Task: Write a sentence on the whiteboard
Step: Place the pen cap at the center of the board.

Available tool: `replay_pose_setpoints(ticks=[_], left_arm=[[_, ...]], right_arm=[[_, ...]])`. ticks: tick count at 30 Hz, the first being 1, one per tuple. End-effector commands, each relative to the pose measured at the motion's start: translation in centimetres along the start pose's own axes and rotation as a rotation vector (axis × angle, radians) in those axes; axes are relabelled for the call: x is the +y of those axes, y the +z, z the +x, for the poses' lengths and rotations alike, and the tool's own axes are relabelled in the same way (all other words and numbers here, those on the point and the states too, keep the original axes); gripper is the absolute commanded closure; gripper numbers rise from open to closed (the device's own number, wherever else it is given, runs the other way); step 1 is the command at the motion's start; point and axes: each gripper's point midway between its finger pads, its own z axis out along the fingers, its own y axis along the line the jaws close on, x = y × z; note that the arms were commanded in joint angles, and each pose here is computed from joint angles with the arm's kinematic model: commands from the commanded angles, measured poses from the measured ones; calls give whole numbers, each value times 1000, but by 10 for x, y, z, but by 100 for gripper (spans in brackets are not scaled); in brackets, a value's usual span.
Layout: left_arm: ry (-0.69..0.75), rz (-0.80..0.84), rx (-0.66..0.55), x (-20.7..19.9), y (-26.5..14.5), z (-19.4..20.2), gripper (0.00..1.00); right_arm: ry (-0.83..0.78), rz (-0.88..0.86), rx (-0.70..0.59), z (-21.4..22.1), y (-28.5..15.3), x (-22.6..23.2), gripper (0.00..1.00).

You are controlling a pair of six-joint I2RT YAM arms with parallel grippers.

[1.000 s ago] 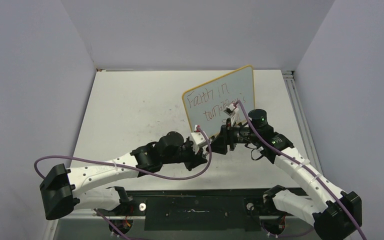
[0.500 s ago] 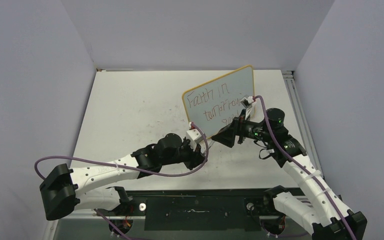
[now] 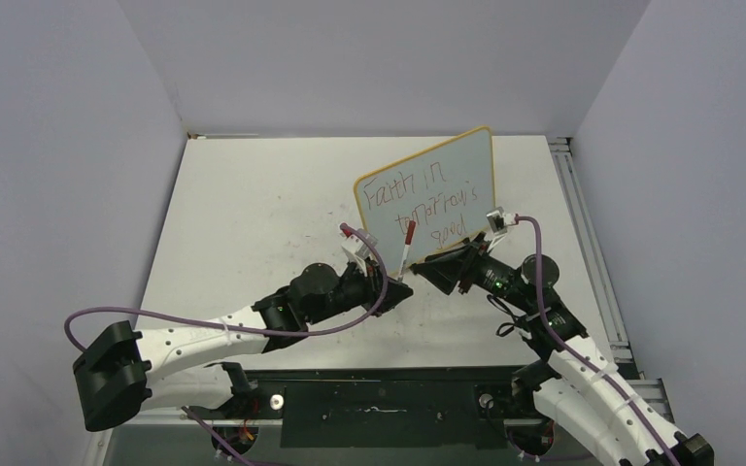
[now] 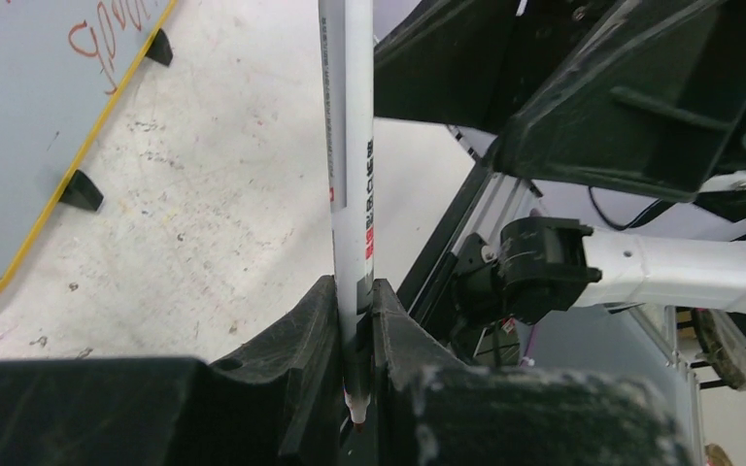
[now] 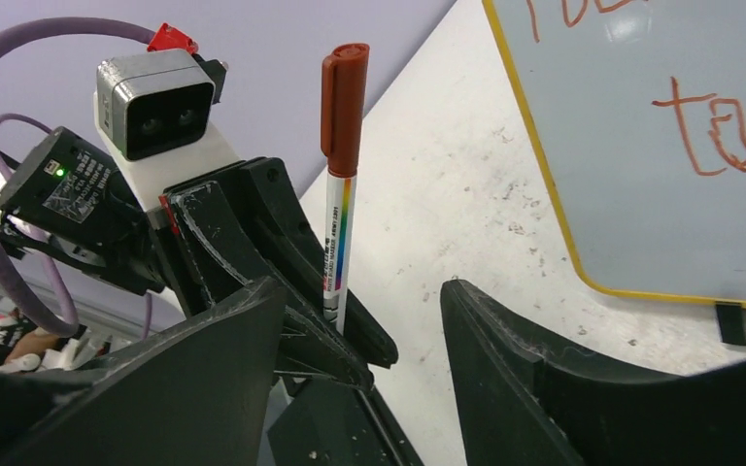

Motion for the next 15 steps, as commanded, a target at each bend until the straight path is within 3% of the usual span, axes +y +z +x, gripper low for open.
replay_pose_setpoints(ticks=[1, 12, 15], left_arm=[[-50, 73, -106, -22, -2, -27, 100], [-74, 111, -111, -31, -2, -28, 100], [-72, 111, -109, -31, -3, -28, 100]], right_arm=[[-4, -85, -95, -21, 9, 23, 42], [52, -157, -52, -3, 32, 40, 49], [61, -156, -41, 1, 36, 40, 57]])
